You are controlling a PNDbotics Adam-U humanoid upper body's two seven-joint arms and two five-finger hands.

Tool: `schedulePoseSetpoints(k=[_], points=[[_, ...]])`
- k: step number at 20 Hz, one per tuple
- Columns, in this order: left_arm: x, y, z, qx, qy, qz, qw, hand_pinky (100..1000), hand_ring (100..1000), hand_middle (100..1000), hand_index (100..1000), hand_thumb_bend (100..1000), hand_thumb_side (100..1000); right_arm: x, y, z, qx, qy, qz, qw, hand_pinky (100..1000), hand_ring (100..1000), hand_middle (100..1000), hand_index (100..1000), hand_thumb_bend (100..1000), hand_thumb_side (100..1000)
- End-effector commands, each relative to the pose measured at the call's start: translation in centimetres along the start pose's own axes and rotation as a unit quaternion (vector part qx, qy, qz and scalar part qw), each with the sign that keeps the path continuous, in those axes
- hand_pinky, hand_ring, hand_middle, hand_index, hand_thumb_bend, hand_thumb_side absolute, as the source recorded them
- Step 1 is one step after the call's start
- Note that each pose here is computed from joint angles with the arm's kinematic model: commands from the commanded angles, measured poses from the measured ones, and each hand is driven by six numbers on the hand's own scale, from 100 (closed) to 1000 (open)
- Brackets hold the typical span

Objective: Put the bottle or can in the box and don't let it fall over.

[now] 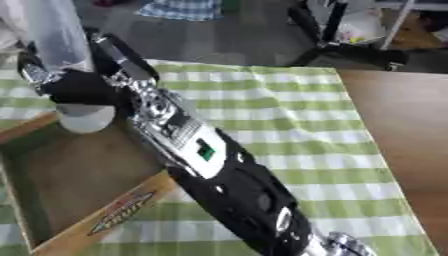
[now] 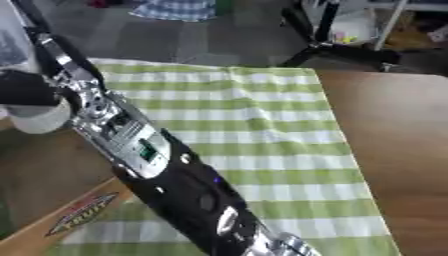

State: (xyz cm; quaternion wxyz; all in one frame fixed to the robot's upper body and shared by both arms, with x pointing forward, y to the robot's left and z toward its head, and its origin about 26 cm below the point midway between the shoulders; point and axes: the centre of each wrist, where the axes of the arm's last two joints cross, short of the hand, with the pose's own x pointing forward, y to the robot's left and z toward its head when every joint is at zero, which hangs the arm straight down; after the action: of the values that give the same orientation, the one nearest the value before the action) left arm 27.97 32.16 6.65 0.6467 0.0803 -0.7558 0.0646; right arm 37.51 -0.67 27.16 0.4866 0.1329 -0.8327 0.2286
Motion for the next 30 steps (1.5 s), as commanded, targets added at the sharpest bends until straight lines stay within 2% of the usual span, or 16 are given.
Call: schedulePoseSetpoints(k=[1, 9, 13, 15, 16, 17, 18, 19, 21, 25, 30], points=[[0.9, 0.7, -0.4, 0.004, -0.018, -0.013, 1.000, 1000, 594, 701, 703, 130, 819, 0.6, 1.9, -0.3, 0.017, -0.020, -0.005, 1.000, 967, 661, 267, 163, 100, 100], [1.0, 0.6, -0.6, 0.009, -0.021, -0.010, 1.000, 1000, 594, 700, 701, 131, 816, -0.6, 4.9, 0.2, 0.039, -0.016, -0.002, 0.999, 960, 669, 308, 186, 100, 100], [1.0, 0.7, -0.5, 0.013, -0.019, -0.008, 1.000, 1000, 594, 699, 701, 132, 815, -1.9, 5.6, 0.2, 0.048, -0.010, 0.012, 0.999, 953, 732, 408, 250, 100, 100], [1.0, 0.7, -0.5, 0.015, -0.019, -0.007, 1.000, 1000, 594, 699, 701, 132, 816, -2.5, 5.8, 0.2, 0.062, -0.010, 0.023, 0.998, 958, 802, 525, 396, 100, 100], [1.0, 0.7, -0.5, 0.015, -0.019, -0.007, 1.000, 1000, 594, 699, 701, 131, 816, -2.7, 5.8, 0.2, 0.074, -0.014, 0.031, 0.997, 967, 878, 707, 579, 100, 100], [0.9, 0.7, -0.5, 0.016, -0.018, -0.007, 1.000, 1000, 594, 699, 701, 131, 816, -2.8, 5.8, 0.2, 0.085, -0.023, 0.041, 0.995, 979, 926, 784, 659, 100, 100], [0.9, 0.8, -0.4, 0.016, -0.018, -0.007, 1.000, 1000, 594, 699, 701, 131, 816, -2.8, 5.6, 0.1, 0.093, -0.035, 0.054, 0.994, 1000, 984, 898, 806, 100, 318], [0.9, 0.8, -0.4, 0.016, -0.017, -0.007, 1.000, 1000, 594, 700, 701, 131, 816, -2.8, 5.4, 0.1, 0.098, -0.048, 0.069, 0.992, 1000, 1000, 986, 918, 100, 683], [0.8, 0.8, -0.4, 0.016, -0.017, -0.007, 1.000, 1000, 594, 700, 702, 129, 816, -2.9, 5.1, 0.1, 0.106, -0.065, 0.103, 0.987, 1000, 1000, 1000, 1000, 100, 718], [0.8, 0.8, -0.4, 0.014, -0.015, -0.007, 1.000, 1000, 594, 700, 702, 128, 818, -3.3, 4.7, 0.0, 0.136, -0.064, 0.148, 0.978, 1000, 1000, 1000, 1000, 100, 721], [0.7, 0.8, -0.3, 0.013, -0.014, -0.008, 1.000, 1000, 594, 701, 702, 126, 818, -3.2, 4.3, -0.1, 0.154, -0.056, 0.163, 0.973, 1000, 1000, 1000, 1000, 100, 719]])
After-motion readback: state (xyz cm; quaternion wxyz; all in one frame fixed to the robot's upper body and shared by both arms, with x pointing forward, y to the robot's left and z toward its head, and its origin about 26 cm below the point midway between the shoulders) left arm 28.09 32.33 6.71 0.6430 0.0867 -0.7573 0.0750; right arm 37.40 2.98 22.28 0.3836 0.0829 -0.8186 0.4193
